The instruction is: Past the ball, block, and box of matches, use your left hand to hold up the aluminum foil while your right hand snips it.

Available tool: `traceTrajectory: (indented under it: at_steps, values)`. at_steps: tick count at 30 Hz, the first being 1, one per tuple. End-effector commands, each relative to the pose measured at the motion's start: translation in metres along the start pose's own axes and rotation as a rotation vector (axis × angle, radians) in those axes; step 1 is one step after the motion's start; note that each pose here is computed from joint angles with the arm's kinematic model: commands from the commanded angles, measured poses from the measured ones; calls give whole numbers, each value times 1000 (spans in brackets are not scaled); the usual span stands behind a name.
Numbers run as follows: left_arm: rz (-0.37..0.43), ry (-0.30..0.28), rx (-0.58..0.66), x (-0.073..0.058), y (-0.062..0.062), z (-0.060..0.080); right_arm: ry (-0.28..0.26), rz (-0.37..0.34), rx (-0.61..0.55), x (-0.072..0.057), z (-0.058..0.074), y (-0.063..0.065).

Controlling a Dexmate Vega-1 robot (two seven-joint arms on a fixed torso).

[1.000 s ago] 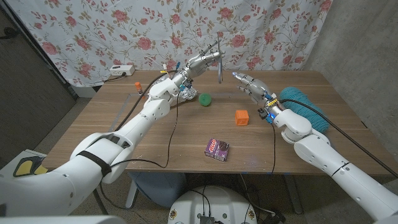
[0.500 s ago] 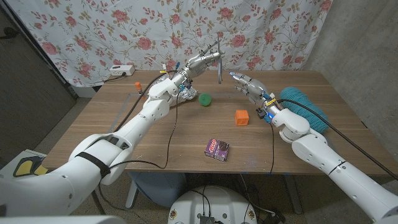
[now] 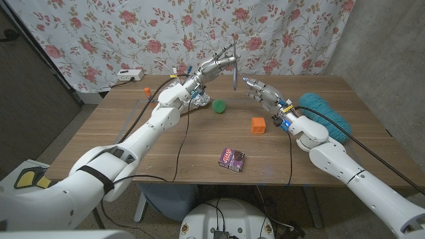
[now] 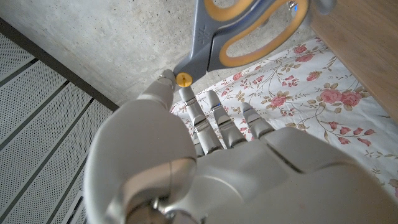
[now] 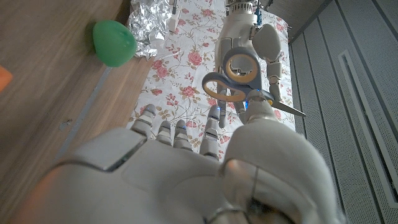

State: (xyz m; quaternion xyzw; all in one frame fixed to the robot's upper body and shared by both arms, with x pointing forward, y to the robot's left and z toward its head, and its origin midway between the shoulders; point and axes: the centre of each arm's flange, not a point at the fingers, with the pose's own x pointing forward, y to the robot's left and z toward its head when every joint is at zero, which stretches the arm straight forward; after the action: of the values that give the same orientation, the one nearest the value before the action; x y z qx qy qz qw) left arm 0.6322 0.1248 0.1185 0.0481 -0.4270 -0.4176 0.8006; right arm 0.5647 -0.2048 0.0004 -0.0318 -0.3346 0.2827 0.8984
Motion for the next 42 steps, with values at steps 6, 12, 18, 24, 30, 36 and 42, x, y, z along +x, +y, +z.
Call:
traceTrajectory:
  at_steps: [6, 12, 18, 24, 30, 36, 42]
  values:
    - [1, -4, 56, -2, -7, 6, -13, 30, 73, 2, -6, 0]
    - [-6, -4, 59, -3, -9, 5, -17, 55, 120, 3, -11, -1]
    - [-10, -4, 63, -3, -11, 5, -14, 68, 148, 4, -16, -1]
    - [-11, -1, 57, -4, -12, 4, -11, 86, 161, 5, -18, -3]
    - [-15, 5, 59, -4, -14, 3, -14, 98, 178, 6, -22, -4]
    - [-20, 4, 62, -4, -14, 3, -19, 114, 193, 7, -23, -3]
    - [-24, 7, 60, -3, -16, 2, -35, 127, 212, 7, -22, -3]
